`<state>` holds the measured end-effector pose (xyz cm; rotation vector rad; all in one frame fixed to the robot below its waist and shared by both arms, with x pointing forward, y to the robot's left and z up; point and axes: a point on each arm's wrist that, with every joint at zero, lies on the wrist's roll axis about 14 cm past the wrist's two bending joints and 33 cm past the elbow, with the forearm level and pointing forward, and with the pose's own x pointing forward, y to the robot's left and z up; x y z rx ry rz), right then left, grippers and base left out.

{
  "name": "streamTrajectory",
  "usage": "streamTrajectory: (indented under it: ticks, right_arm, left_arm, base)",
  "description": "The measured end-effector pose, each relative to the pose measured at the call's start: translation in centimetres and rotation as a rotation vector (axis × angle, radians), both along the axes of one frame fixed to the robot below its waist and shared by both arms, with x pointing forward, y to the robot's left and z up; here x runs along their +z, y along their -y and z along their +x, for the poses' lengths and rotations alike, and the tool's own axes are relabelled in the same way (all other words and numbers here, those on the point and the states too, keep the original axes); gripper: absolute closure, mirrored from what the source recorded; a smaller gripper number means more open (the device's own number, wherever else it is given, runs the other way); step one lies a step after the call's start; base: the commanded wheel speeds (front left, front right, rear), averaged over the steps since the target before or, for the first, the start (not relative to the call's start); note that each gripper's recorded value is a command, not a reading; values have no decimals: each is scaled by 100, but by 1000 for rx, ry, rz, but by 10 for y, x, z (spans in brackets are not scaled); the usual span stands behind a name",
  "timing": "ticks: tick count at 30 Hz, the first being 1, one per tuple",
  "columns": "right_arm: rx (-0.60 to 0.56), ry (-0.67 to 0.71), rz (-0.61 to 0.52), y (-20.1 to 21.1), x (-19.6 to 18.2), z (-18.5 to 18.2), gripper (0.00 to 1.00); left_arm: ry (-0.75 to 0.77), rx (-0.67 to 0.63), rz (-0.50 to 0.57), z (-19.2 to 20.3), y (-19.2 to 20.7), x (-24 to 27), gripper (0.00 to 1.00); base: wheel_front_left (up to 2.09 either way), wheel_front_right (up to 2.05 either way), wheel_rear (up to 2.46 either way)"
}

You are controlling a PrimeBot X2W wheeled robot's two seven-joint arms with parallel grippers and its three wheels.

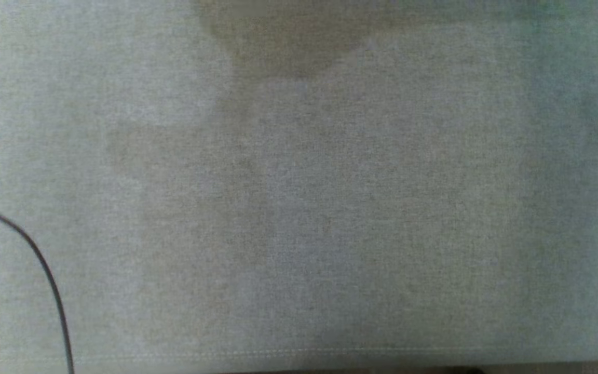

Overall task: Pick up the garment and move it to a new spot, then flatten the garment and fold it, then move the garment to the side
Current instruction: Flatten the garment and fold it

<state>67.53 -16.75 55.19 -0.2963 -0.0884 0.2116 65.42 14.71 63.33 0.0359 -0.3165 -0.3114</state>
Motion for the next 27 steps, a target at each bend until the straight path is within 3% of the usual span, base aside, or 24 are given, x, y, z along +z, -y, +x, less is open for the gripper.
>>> streamTrajectory:
  ticks: [5,17,27]
  right_arm:
    - [39,-170,-41,-8,-64,-35,100]
    - [174,-507,-139,-18,-138,-142,100]
    - [258,-582,-153,-7,-120,-195,100]
  left_arm:
    - [-171,-25,41,-41,2,-78,100]
    - [-440,-89,131,-162,-7,-169,100]
    - [-475,-153,201,-219,-14,-168,100]
  base:
    - [0,0,0]
    - [0,0,0]
    - [0,0,0]
